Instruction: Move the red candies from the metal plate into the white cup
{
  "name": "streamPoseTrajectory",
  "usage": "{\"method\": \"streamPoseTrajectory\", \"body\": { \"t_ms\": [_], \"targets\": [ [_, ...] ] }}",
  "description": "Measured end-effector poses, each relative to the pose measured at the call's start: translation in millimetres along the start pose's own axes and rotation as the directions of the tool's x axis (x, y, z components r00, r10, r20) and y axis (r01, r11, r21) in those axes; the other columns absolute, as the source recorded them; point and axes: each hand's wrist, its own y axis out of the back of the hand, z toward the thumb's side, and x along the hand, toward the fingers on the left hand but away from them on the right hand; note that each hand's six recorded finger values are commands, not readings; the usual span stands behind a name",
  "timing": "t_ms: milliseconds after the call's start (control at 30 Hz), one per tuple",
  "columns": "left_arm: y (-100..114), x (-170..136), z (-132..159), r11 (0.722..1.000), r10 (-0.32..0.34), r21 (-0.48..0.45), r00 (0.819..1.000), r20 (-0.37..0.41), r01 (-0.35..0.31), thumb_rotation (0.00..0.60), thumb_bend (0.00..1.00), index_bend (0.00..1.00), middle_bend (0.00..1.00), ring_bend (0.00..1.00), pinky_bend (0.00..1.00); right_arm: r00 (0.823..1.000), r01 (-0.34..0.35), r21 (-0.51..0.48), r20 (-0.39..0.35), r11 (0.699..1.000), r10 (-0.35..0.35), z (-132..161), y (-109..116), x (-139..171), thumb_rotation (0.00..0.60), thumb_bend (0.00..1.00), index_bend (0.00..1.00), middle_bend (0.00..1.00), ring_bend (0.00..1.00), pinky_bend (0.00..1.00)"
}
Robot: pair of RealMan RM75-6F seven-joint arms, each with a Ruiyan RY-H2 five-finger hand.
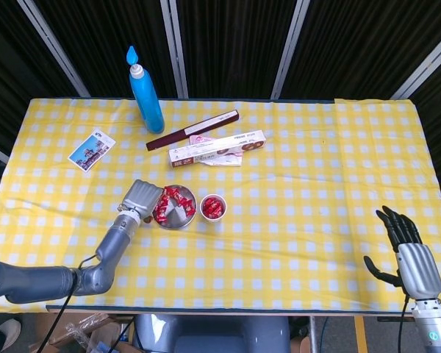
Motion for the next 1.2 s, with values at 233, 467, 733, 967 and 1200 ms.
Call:
{"method": "streamPoseTrajectory", "body": {
  "t_ms": [233,467,733,967,1200],
  "targets": [
    [-1,4,11,1.000,0.009,-0.011,1.000,0.022,-0.009,0.600,0.24,0.41,0.93,0.97,1.00,1.000,0.001,0.001,0.002,1.000,-0.001,0,0,0,0.600,0.39,0.00,0.00,0.00,0.00],
    [-7,6,22,1.000,-0.001,-0.002,0.999,0.039,0.001,0.600,0.24,0.41,0.93,0.97,1.00,1.000,0.004,-0.001,0.002,1.000,-0.004,0,1,0,0.600,0.39,0.00,0.00,0.00,0.00],
    [-3,7,29,1.000,0.015,-0.014,0.999,0.051,-0.015,0.600,0.30,0.47,0.94,0.97,1.00,1.000,0.003,-0.003,0.000,1.000,-0.003,0,1,0,0.600,0.39,0.00,0.00,0.00,0.00],
    [-12,6,32,1.000,-0.012,-0.010,0.998,0.059,0.013,0.600,0.36,0.49,0.94,0.97,1.00,1.000,0.000,-0.002,-0.001,1.000,0.000,1,0,1,0.600,0.39,0.00,0.00,0.00,0.00],
    [-19,8,37,1.000,-0.023,-0.009,0.998,0.066,0.023,0.600,0.36,0.48,0.94,0.97,1.00,1.000,0.001,-0.003,-0.001,1.000,-0.001,1,0,1,0.600,0.39,0.00,0.00,0.00,0.00]
  ]
}}
